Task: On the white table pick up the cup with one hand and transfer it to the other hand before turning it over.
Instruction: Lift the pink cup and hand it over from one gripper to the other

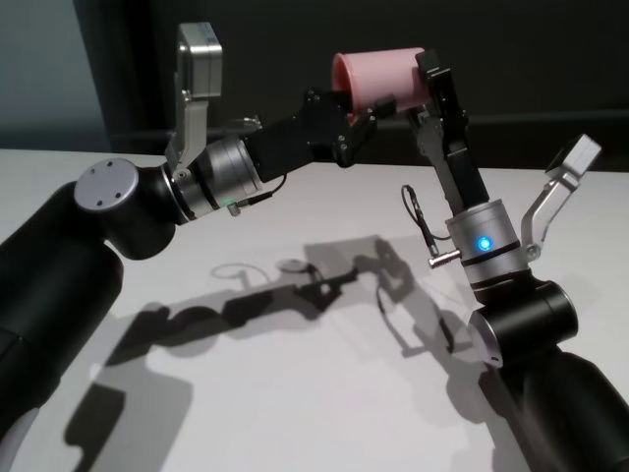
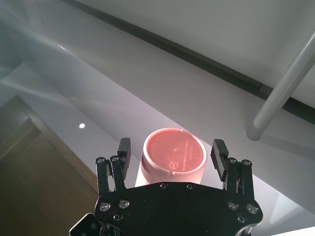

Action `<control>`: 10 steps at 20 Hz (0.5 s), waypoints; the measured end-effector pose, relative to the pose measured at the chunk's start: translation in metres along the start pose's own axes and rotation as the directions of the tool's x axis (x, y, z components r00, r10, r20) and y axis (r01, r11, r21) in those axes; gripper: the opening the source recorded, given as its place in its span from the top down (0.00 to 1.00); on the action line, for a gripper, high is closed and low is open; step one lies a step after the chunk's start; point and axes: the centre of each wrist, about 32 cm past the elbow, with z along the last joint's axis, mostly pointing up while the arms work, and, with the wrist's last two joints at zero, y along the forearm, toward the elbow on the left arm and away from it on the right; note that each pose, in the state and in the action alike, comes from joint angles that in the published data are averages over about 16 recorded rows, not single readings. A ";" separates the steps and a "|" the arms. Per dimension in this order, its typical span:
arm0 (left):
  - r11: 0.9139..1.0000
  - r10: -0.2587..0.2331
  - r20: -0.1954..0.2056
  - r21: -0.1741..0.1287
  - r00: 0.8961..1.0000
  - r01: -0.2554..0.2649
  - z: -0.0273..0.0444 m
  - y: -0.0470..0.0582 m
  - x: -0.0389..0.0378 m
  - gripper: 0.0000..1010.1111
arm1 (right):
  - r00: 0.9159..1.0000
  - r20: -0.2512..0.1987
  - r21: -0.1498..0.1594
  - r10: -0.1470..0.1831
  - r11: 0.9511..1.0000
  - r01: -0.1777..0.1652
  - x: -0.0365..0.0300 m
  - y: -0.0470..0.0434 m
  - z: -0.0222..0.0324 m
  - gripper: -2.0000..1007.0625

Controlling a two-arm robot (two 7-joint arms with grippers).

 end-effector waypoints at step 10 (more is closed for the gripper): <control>1.000 0.000 0.000 0.000 1.000 0.000 0.0000 0.000 0.0000 0.95 | 1.000 -0.001 -0.009 0.006 1.000 -0.006 0.0010 0.0031 -0.0026 0.01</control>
